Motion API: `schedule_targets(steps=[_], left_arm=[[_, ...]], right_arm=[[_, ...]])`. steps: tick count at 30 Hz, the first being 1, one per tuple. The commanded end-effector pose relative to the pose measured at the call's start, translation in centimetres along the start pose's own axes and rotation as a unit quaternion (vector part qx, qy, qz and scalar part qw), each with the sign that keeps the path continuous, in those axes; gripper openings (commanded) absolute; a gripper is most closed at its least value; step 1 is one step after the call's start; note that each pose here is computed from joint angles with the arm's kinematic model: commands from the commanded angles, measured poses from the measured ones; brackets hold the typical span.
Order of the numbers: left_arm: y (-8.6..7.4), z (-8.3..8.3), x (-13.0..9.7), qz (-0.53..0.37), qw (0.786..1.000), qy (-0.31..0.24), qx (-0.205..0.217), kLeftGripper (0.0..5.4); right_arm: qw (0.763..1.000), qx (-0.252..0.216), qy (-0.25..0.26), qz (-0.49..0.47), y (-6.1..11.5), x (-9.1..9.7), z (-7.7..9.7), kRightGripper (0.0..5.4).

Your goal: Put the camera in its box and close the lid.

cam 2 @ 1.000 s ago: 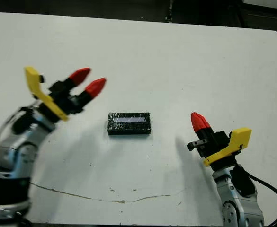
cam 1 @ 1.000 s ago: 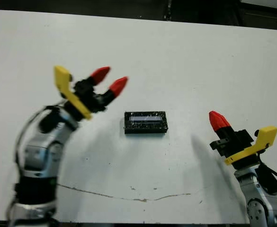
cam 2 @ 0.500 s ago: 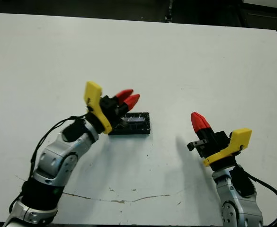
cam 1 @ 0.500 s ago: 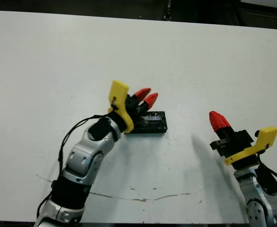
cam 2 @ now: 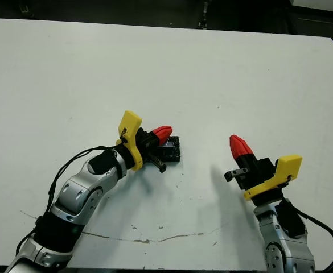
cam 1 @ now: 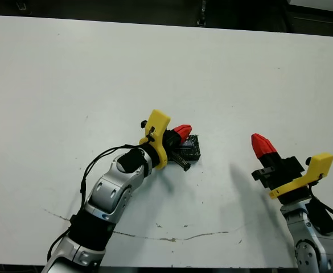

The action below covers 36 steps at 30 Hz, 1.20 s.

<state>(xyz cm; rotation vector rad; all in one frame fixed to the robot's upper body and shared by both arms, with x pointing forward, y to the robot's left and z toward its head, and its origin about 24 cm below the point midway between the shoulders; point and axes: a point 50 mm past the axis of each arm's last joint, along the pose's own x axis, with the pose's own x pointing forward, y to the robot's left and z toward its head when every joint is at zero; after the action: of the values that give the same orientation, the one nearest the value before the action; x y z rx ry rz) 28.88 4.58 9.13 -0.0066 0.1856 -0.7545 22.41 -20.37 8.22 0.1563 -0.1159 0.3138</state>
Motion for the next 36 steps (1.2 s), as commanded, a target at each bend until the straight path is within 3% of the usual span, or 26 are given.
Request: schedule_targets(steps=[1,6,10,12,15,19,22,25,31,36], left_arm=[[0.4,-4.1,-0.6,0.032,0.993,0.104,-0.034,0.01],[1.4,-5.2,-1.0,0.06,0.991,0.114,-0.043,0.01],[2.4,-5.1,-1.8,0.077,0.992,0.084,-0.056,0.01],[2.7,-3.9,-2.6,0.074,0.995,0.043,-0.053,0.01],[3.5,-0.6,-4.6,0.089,0.994,-0.055,-0.009,0.01],[5.4,3.4,-7.8,0.145,0.969,-0.195,0.034,0.01],[6.2,4.4,-9.6,0.179,0.95,-0.249,0.058,0.01],[6.6,4.0,-10.8,0.208,0.938,-0.269,0.072,0.01],[8.1,1.0,-11.6,0.264,0.928,-0.251,0.077,0.01],[7.8,-0.4,-12.2,0.308,0.913,-0.261,0.056,0.01]], right_arm=[[1.0,0.002,0.009,-0.007,-0.2,-0.3,-0.1,0.0],[1.0,-0.004,0.005,-0.001,-0.2,-0.2,-0.1,0.0],[1.0,-0.003,0.004,-0.001,-0.2,-0.2,-0.1,0.0],[1.0,0.004,0.002,0.001,-0.2,-0.2,-0.2,0.0],[1.0,0.003,-0.003,-0.001,-0.1,-0.2,0.0,0.0],[1.0,0.003,-0.019,-0.011,0.2,-0.2,0.5,0.0],[0.999,-0.007,-0.032,-0.02,0.4,-0.1,1.0,0.0],[0.998,-0.011,-0.048,-0.03,0.6,0.0,1.5,0.0],[0.997,0.016,-0.05,-0.054,0.7,0.4,1.7,0.0],[0.995,0.037,-0.051,-0.078,0.8,0.6,1.4,0.0]])
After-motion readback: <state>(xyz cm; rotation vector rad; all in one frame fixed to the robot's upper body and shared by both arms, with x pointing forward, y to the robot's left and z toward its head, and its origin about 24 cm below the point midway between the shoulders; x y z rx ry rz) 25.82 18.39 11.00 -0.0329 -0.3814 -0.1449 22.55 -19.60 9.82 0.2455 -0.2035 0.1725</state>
